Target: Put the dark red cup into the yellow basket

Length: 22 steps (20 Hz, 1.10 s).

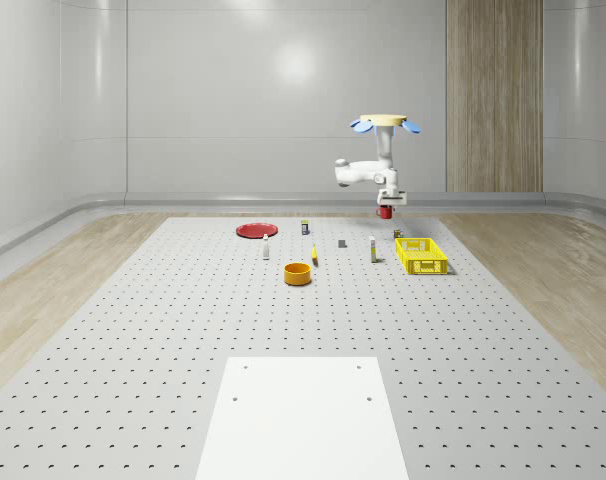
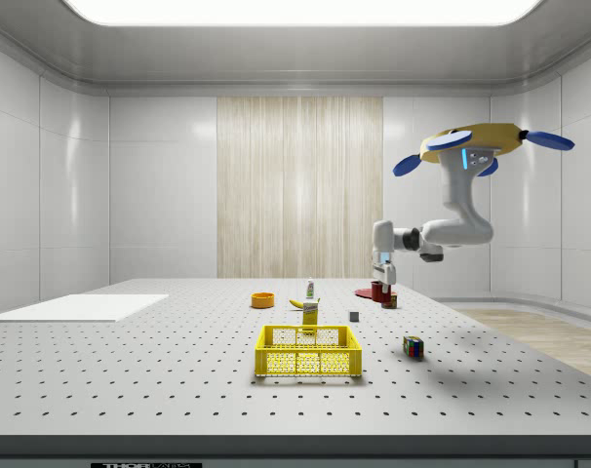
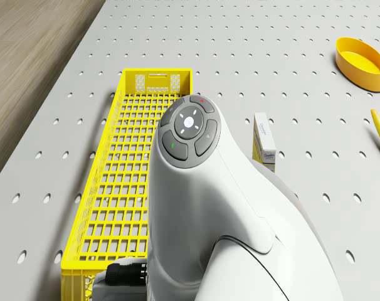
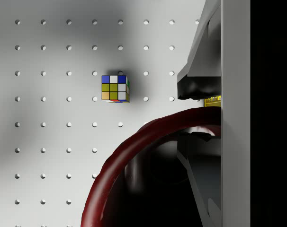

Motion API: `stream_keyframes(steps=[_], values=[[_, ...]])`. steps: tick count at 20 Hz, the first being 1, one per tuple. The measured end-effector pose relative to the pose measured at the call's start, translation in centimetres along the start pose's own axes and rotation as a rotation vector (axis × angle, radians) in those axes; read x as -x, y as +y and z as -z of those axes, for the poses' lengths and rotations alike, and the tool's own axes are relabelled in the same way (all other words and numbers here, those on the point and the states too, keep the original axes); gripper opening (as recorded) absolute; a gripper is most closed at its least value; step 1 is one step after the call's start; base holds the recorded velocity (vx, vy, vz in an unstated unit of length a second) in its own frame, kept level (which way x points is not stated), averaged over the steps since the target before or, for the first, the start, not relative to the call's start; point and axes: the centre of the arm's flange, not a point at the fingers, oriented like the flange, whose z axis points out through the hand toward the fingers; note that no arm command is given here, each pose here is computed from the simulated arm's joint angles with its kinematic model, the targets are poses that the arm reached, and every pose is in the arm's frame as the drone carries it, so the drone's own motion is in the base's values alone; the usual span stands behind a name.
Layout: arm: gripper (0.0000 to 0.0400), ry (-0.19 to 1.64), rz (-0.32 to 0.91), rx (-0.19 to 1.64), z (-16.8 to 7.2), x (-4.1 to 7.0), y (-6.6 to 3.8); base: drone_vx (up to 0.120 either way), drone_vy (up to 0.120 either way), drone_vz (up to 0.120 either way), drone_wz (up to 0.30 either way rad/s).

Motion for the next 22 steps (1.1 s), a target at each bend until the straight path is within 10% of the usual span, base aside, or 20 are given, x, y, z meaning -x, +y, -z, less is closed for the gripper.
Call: stream_keyframes(steps=[22], values=[[0.01,0.0,0.0,0.0,0.0,0.0,0.0,0.12,0.093,0.0,0.0]])
